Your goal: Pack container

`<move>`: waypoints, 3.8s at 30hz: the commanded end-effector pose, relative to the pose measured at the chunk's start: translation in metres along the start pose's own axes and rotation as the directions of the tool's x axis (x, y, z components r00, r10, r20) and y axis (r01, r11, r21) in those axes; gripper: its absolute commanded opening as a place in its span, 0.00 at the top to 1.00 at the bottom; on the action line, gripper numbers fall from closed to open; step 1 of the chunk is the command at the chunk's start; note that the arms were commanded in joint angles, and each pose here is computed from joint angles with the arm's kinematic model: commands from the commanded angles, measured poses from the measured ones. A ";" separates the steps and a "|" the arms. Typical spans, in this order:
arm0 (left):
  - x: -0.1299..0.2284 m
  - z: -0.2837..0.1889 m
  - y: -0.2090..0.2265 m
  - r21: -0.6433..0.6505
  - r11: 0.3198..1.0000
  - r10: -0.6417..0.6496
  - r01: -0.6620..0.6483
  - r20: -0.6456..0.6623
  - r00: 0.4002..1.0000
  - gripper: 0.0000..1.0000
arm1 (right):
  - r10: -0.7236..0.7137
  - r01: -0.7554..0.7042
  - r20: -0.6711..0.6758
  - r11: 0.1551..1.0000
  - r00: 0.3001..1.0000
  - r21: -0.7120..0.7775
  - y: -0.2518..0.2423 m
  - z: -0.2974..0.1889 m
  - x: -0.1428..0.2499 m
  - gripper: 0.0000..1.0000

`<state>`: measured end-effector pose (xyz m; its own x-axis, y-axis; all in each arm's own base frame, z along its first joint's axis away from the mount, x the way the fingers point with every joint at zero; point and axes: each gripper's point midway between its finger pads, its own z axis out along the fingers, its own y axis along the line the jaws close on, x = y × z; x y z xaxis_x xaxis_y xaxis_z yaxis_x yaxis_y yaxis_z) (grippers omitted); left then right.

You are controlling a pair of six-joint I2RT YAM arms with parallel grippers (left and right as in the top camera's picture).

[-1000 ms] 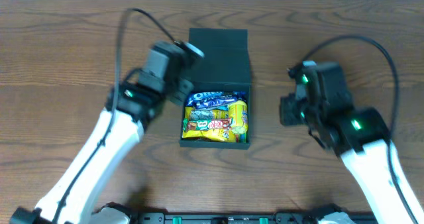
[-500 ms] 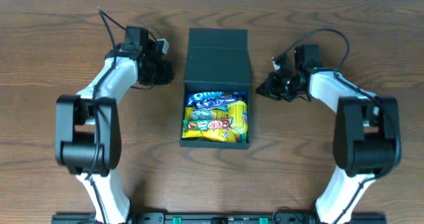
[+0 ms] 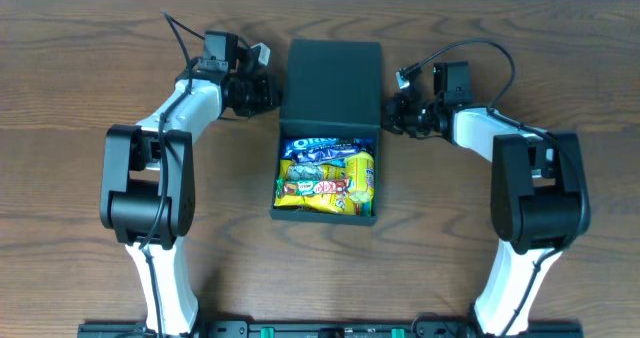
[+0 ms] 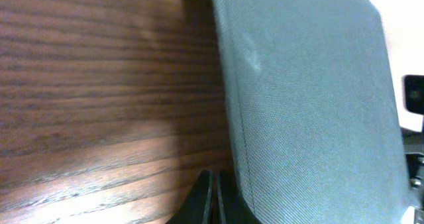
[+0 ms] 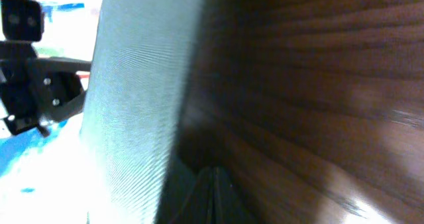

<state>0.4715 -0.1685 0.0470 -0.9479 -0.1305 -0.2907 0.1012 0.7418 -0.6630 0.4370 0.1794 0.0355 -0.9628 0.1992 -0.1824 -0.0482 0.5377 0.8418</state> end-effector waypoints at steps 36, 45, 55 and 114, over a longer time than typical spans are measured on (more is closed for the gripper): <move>0.220 -0.294 -0.155 -0.106 0.785 0.620 -0.611 0.139 0.772 0.94 | -0.597 0.520 0.184 0.784 0.781 0.338 0.184 -0.257 0.205 0.98; 0.310 -0.266 -0.100 -0.084 0.878 0.473 -0.470 0.296 0.830 0.05 | -0.530 0.469 0.352 0.847 0.771 0.248 0.146 -0.267 0.324 0.01; 0.328 -0.261 -0.090 -0.059 0.924 0.381 -0.378 0.234 0.894 0.05 | -0.479 0.419 0.343 0.876 0.808 0.238 0.142 -0.265 0.324 0.01; 0.252 -0.175 -0.021 -0.279 0.715 0.692 -0.641 0.414 0.592 0.05 | -0.479 0.419 0.343 0.876 0.808 0.238 0.142 -0.265 0.324 0.01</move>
<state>0.1788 -0.1006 0.1143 -0.3507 0.1764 -0.9197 0.5930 0.8020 -0.0723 0.0479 0.1027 0.2311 -0.6551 0.1807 -0.7336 -0.3869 0.7537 0.5312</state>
